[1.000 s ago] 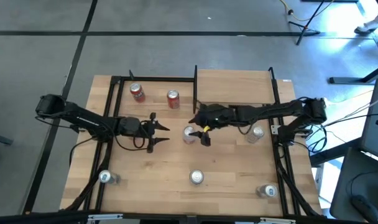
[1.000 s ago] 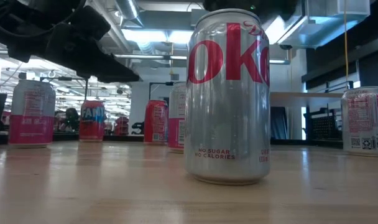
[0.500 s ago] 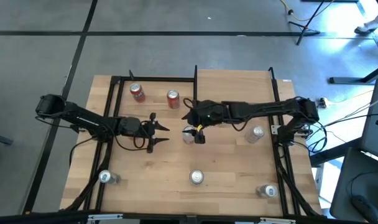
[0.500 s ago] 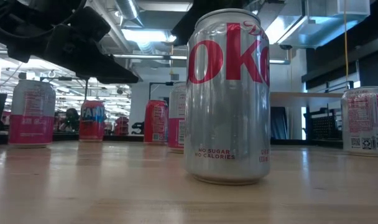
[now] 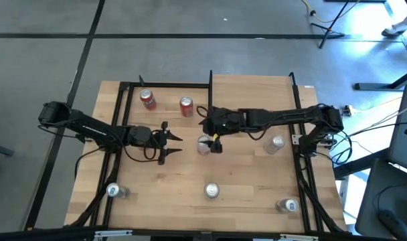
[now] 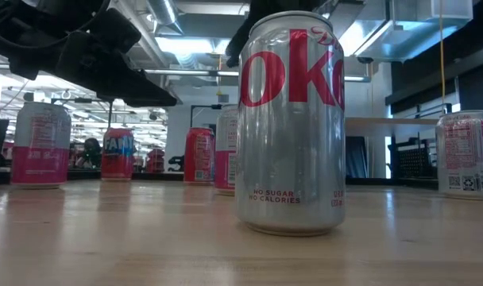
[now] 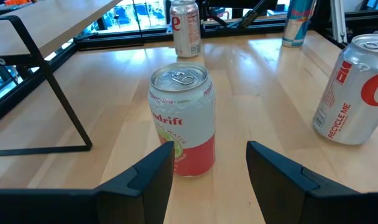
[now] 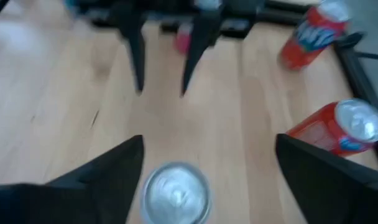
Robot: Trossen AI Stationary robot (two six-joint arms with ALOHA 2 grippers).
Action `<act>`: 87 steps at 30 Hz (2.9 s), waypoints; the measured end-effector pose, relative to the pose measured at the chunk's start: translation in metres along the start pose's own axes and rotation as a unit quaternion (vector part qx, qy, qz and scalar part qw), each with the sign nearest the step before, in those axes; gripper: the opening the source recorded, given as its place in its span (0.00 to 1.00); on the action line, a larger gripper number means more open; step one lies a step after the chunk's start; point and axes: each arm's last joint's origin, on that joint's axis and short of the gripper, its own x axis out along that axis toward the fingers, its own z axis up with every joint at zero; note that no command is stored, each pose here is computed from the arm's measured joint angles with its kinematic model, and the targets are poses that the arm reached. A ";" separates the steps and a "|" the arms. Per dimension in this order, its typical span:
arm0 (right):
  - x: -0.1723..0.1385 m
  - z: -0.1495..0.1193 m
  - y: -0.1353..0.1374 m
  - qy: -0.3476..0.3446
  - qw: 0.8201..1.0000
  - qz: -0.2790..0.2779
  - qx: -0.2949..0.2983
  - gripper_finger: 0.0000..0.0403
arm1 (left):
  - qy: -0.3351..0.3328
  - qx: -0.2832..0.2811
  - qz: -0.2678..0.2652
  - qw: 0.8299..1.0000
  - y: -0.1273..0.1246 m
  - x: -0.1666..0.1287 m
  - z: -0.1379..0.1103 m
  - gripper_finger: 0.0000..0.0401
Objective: Place canned beverage on shelf
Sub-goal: Put the right pink soda can on the shelf
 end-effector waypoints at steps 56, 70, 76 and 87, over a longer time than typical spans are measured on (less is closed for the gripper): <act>0.073 -0.024 0.005 0.177 0.983 0.038 -0.029 0.74 | 0.002 0.000 0.016 1.000 0.001 0.000 -0.001 0.48; 0.066 -0.028 0.000 0.216 0.947 -0.085 0.223 0.66 | -0.006 -0.015 0.016 1.000 0.001 0.000 0.001 0.48; 0.061 -0.024 -0.004 0.236 0.940 -0.110 0.222 0.67 | -0.010 -0.016 0.016 1.000 0.001 0.000 0.002 0.48; 0.063 -0.024 0.000 0.226 0.949 -0.108 0.192 0.84 | -0.010 -0.016 0.016 1.000 0.001 0.000 0.002 0.48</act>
